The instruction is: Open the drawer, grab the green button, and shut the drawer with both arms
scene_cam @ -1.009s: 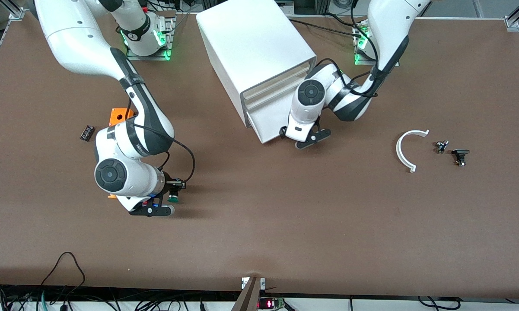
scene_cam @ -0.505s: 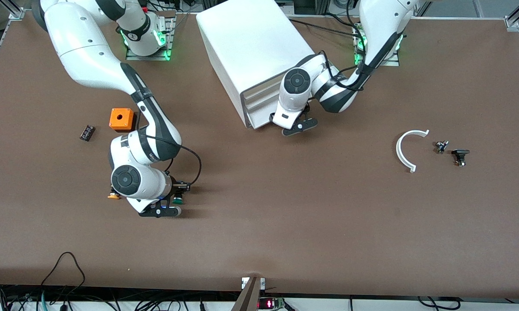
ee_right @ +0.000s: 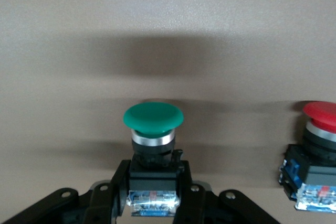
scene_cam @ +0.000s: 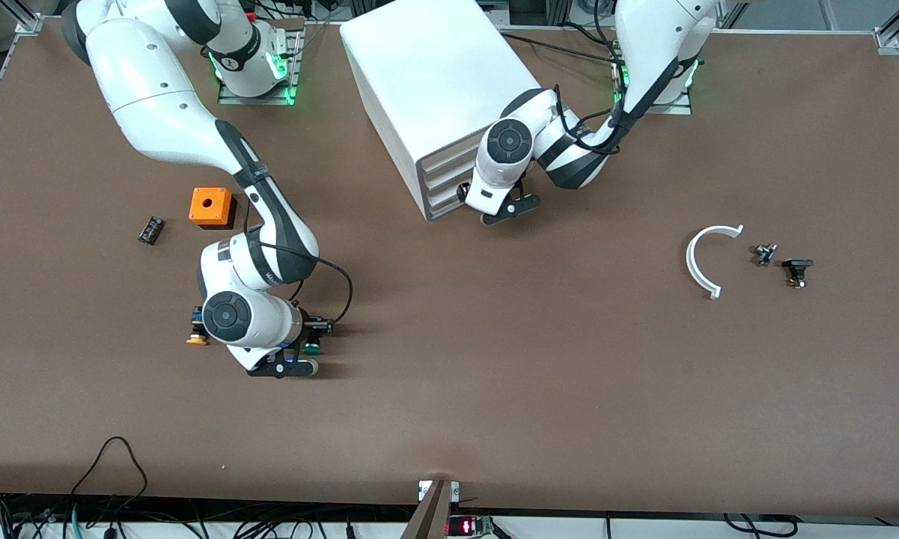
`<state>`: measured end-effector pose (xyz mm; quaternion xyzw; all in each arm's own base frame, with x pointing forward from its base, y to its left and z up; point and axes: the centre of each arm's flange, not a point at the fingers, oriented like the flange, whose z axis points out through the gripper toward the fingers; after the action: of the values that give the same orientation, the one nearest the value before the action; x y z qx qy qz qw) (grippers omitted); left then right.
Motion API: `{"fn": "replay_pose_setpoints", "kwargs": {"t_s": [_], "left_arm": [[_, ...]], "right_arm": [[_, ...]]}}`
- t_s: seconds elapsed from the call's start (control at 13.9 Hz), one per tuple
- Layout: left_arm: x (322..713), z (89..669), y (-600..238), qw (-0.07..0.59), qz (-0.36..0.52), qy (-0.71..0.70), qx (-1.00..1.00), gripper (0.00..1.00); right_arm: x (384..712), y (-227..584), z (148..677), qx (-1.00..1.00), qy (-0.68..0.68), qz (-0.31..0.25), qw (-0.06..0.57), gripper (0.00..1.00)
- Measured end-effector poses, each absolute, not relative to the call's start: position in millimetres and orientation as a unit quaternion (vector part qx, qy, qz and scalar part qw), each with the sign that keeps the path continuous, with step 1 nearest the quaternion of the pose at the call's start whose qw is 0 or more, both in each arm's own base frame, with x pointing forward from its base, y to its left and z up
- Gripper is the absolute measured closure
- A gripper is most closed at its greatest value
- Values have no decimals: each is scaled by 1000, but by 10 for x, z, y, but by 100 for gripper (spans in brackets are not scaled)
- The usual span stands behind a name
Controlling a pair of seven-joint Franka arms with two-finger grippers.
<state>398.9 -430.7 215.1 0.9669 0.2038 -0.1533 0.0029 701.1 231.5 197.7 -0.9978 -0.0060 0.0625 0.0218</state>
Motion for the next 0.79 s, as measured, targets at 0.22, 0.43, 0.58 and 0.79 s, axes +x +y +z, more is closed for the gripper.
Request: {"fn": "replay_pose_setpoints", "kwargs": {"t_s": [0.22,0.43,0.58,0.79], "left_arm": [[3991,2140,-4301,8,-164,206,965,0],[4002,2143,-4294,9,-165,207,964,0],[4104,2175,-4221,7,-168,216,962,0],[4539,2476,-3955,-13,-188,220,957,0]], "right_arm": [[7028,2303,1991,-998,-5,58,23,35],[7100,2208,2097,-998,-1,48,26,8],[7157,2169,2273,-999,1,35,29,1],[7220,2177,2806,-999,-1,4,34,1]]}}
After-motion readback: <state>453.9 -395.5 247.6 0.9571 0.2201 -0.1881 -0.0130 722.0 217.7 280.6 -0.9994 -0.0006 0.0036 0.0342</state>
